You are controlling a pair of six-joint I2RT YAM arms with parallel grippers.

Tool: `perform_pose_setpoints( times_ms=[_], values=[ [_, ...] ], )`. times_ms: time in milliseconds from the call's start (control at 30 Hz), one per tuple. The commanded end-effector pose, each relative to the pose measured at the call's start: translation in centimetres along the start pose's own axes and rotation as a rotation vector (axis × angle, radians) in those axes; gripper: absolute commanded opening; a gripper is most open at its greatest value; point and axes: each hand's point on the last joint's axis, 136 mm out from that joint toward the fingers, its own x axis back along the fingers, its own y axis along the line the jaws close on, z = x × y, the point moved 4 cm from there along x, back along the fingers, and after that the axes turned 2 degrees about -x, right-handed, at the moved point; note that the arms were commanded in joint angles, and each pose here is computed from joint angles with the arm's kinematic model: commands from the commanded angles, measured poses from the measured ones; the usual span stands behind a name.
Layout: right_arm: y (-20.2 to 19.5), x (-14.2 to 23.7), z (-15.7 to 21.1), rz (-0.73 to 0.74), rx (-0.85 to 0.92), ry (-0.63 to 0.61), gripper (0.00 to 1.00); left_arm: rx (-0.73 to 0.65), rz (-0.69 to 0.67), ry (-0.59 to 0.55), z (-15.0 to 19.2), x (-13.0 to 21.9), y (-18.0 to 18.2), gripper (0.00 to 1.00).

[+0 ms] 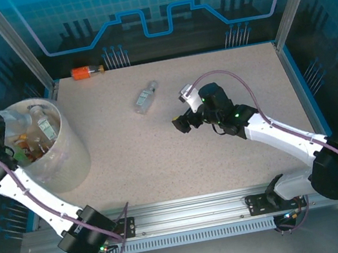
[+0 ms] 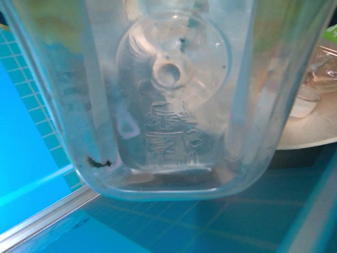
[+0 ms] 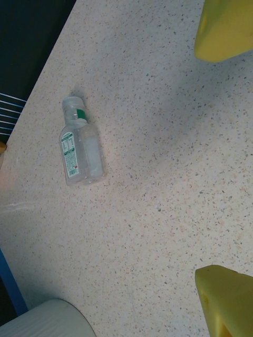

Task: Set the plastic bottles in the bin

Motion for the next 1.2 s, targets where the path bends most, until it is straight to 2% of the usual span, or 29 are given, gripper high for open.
perform_pose_setpoints(
  times_ms=[0, 233, 267, 400, 600, 900, 1167],
  values=[
    [-0.8, 1.1, -1.1, 0.031, -0.029, -0.033, 1.00, 0.068, 0.100, -0.026, -1.1, 0.0, -1.0, 0.44],
    [-1.0, 1.2, -1.1, 0.036, -0.035, -0.032, 1.00, 0.094, -0.062, -0.063, -1.2, -0.8, 2.0, 0.48],
    [-1.0, 1.3, -1.1, 0.035, -0.035, -0.033, 1.00, 0.102, -0.075, -0.047, -0.9, -1.0, 2.5, 0.51],
    [-1.1, 1.3, -1.1, 0.038, -0.039, -0.032, 1.00, 0.116, -0.105, -0.007, -0.1, -1.8, 3.6, 0.82],
    [-1.1, 1.4, -0.9, 0.037, -0.049, -0.029, 1.00, 0.041, -0.093, 0.017, -0.3, -1.2, 1.5, 0.99],
    [-1.2, 1.7, -0.9, 0.042, -0.066, -0.029, 1.00, -0.103, -0.077, -0.003, 0.4, 1.4, -2.4, 0.99],
    [-2.4, 2.1, -1.1, 0.073, -0.188, -0.094, 1.00, -0.342, 0.003, 0.075, 5.6, 2.7, -8.3, 0.99]
  ],
)
